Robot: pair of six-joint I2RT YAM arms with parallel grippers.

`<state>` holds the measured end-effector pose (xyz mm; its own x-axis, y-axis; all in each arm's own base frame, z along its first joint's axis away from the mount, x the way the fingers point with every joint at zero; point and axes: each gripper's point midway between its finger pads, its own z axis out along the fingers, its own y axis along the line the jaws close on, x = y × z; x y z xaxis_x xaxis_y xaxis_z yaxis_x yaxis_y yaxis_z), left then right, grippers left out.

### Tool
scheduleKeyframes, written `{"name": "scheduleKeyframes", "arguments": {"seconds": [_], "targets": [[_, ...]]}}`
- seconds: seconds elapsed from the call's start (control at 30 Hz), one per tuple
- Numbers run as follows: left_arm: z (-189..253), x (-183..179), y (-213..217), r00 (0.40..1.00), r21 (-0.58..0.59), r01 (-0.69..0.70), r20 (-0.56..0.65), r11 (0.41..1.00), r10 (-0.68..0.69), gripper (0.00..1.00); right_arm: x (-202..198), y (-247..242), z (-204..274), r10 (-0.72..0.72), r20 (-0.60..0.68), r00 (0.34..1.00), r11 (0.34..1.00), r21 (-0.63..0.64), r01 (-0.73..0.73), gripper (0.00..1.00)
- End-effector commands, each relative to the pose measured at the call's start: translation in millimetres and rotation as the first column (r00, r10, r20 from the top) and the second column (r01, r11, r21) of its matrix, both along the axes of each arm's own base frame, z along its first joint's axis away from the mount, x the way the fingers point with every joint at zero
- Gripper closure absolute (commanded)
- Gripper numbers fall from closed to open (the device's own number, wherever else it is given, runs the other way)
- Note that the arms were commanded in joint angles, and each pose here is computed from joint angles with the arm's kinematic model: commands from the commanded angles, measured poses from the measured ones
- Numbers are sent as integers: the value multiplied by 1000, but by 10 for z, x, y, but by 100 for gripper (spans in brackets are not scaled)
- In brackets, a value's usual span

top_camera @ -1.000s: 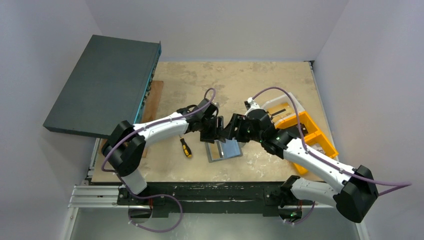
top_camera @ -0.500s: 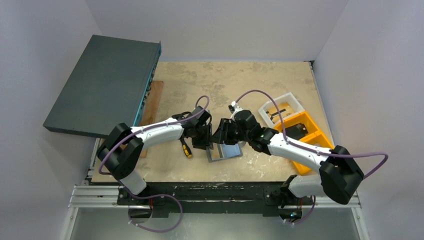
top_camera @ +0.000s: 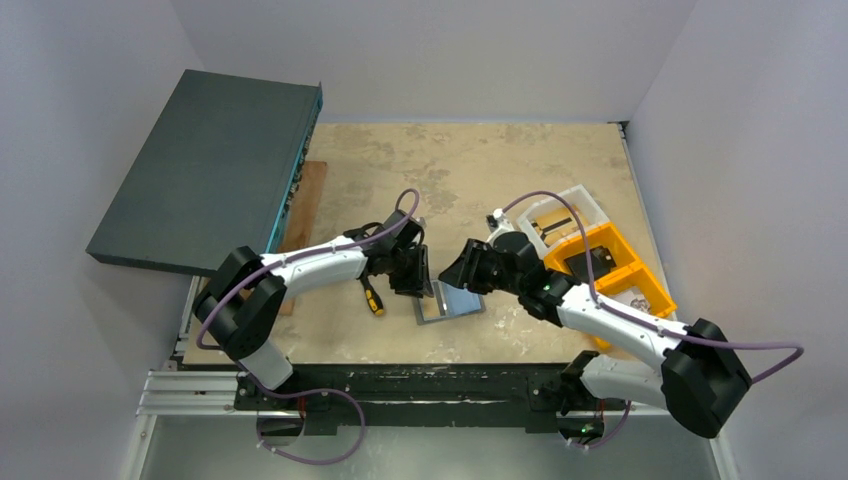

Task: Take the credit cards out of the card holder
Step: Remove the credit card from the card holder.

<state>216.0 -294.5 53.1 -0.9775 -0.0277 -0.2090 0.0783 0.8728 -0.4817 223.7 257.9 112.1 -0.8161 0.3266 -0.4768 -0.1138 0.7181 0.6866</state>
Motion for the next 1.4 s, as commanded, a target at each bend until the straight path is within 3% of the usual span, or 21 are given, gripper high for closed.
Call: {"name": "scheduleKeyframes", "arguments": {"seconds": [0.0,0.23,0.53,1.07,1.37], "targets": [[53,15,35,1000,-11,-9,9,1000,9,72,-7,-84,-107,-28,-22,999,999,-31,28,61],[115,10,31,1000,-31,-6,15,999,7,72,25,-12,-148,16,-10,1000,999,-44,-16,60],[52,-13,-21,1000,-46,3,-8,999,-3,77,29,72,-548,36,-96,995,996,-77,-44,62],[-226,-4,-26,999,-9,10,-46,1000,-10,83,-31,159,-629,69,-136,988,995,-67,-79,64],[-315,-6,-23,998,6,13,-59,1000,-13,93,-51,205,-721,78,-167,983,994,-62,-90,64]]}}
